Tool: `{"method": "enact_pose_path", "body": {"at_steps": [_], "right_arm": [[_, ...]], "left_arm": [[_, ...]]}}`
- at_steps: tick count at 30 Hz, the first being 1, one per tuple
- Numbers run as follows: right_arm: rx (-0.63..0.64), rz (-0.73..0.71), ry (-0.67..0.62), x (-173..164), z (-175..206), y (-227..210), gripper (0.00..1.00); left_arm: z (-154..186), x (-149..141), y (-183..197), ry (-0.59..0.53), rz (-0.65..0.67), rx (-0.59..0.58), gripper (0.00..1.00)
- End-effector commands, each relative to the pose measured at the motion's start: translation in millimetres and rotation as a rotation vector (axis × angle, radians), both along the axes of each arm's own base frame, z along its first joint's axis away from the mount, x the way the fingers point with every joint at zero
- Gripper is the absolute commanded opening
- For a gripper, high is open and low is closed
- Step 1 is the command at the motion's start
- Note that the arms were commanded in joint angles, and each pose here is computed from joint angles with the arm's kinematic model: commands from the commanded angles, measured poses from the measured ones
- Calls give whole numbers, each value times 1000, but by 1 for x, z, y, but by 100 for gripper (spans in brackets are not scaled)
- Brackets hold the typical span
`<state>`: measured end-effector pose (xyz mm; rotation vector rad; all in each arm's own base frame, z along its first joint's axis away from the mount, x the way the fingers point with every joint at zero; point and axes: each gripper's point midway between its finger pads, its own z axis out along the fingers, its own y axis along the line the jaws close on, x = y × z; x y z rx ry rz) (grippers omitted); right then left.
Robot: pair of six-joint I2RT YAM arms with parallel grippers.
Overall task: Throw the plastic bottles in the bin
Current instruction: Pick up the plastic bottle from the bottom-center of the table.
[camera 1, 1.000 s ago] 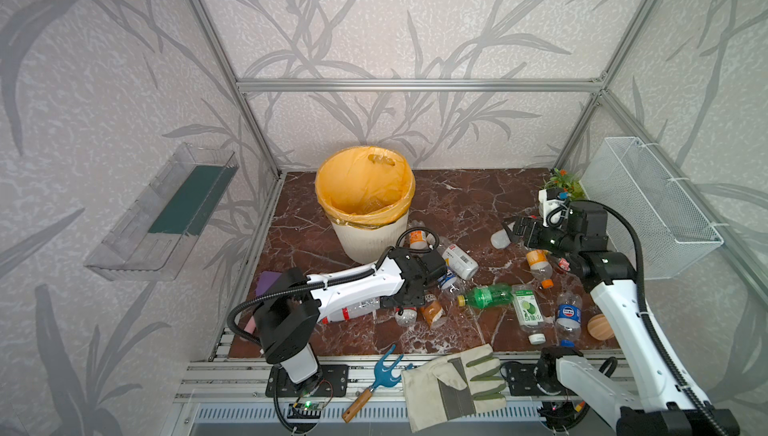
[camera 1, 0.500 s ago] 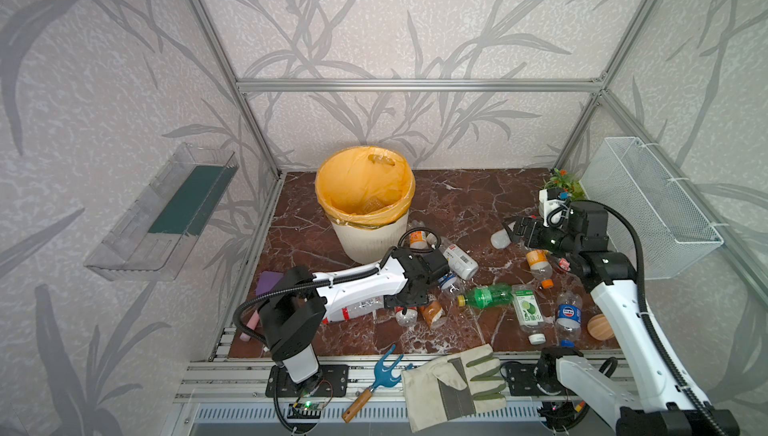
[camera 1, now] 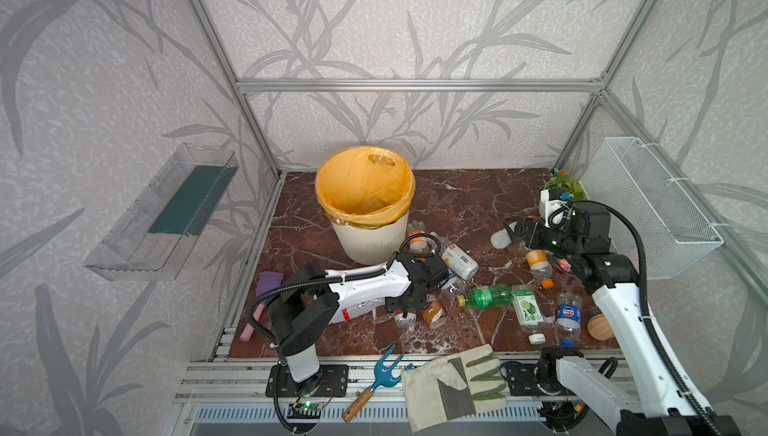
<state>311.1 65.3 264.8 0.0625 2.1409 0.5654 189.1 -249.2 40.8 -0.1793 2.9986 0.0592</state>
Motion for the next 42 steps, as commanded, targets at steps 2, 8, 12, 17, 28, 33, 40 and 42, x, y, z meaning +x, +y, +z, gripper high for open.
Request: {"method": "enact_pose_path", "body": {"at_steps": [2, 8, 12, 17, 28, 33, 40, 42], "right_arm": [[-10, 4, 0, -6, 0, -1, 99], [-13, 0, 0, -8, 1, -2, 99], [-20, -4, 1, -9, 0, -3, 99], [-19, -7, 3, -9, 0, -3, 99], [-11, 20, 16, -11, -2, 1, 99], [-13, 25, 17, -10, -1, 1, 99], [-15, 15, 18, -10, 2, 0, 99], [-19, 13, 19, -11, 2, 0, 99]], "left_arm": [[-14, 0, 9, 22, -6, 49, 75], [-19, 4, 8, 18, -26, 53, 74], [-5, 7, 8, -26, -32, 46, 61], [35, 13, 5, -127, -74, 51, 45], [141, 10, 5, -330, -134, -60, 40], [215, 9, 1, -507, -224, -155, 40], [312, 12, -7, -769, -387, -219, 40], [336, 15, -10, -831, -434, -231, 40]]}}
